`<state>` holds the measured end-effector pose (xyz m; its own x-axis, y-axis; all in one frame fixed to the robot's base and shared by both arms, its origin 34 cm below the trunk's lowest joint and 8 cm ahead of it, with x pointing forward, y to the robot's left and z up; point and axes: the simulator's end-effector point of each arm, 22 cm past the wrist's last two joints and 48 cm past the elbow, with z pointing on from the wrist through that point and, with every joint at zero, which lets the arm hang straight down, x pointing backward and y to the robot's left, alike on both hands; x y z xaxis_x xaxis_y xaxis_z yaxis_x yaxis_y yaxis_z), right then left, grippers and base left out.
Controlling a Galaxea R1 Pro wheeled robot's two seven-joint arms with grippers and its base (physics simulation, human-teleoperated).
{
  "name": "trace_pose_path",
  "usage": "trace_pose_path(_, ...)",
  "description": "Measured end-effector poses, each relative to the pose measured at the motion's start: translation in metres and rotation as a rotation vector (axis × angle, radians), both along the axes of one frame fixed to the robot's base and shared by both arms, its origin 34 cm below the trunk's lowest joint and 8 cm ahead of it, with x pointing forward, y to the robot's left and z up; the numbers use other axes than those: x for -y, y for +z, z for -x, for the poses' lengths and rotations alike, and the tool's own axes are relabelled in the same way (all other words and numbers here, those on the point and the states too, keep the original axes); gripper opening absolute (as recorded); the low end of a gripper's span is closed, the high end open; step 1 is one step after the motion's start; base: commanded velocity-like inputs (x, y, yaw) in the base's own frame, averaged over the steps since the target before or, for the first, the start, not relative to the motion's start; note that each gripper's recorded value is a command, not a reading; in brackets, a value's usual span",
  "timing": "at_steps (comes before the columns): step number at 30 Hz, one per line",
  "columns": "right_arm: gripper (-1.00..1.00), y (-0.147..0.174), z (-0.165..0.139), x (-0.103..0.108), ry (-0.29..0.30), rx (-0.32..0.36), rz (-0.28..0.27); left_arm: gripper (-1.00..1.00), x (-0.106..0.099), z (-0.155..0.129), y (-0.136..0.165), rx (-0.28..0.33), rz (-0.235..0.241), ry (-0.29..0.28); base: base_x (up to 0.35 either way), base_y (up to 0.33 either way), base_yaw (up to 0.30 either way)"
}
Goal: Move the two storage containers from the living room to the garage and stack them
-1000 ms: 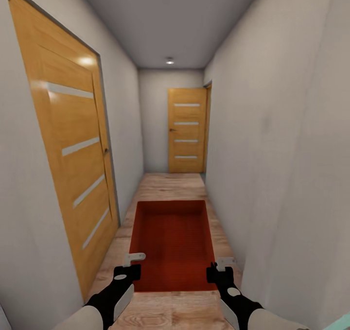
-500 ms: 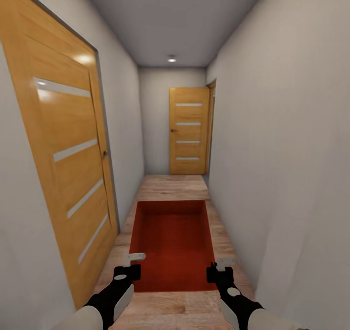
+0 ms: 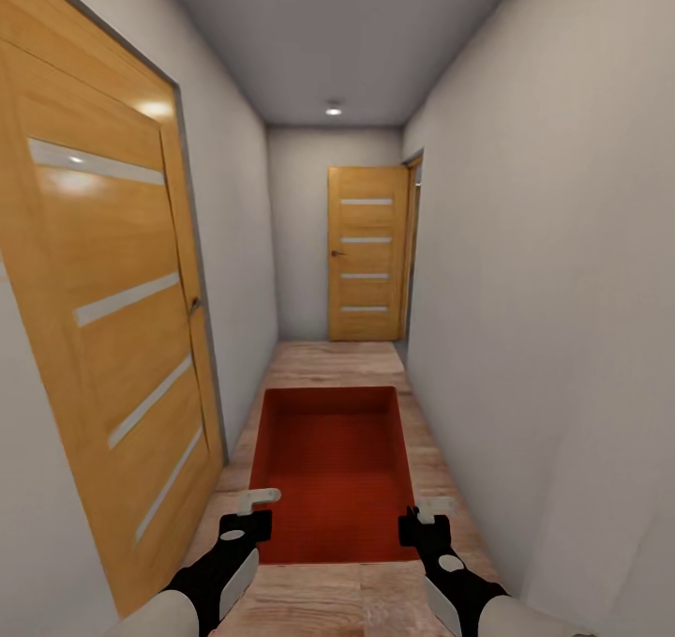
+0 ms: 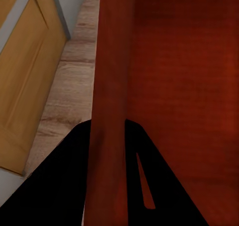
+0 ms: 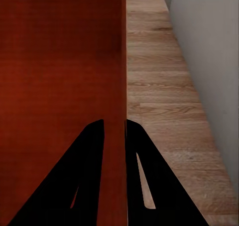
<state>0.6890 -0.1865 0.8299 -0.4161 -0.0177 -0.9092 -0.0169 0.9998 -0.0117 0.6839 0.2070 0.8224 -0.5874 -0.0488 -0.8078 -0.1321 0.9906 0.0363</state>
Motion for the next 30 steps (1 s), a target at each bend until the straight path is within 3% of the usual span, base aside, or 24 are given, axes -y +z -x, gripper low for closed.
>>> trace_pose_path(30, -1.00, 0.0003, -0.0002, -0.0001, -0.001, 0.001, -0.001, -1.00, -0.0001, -0.0005, 0.0006, 0.001, -0.001, -0.001, 0.322, 0.000, 0.000)
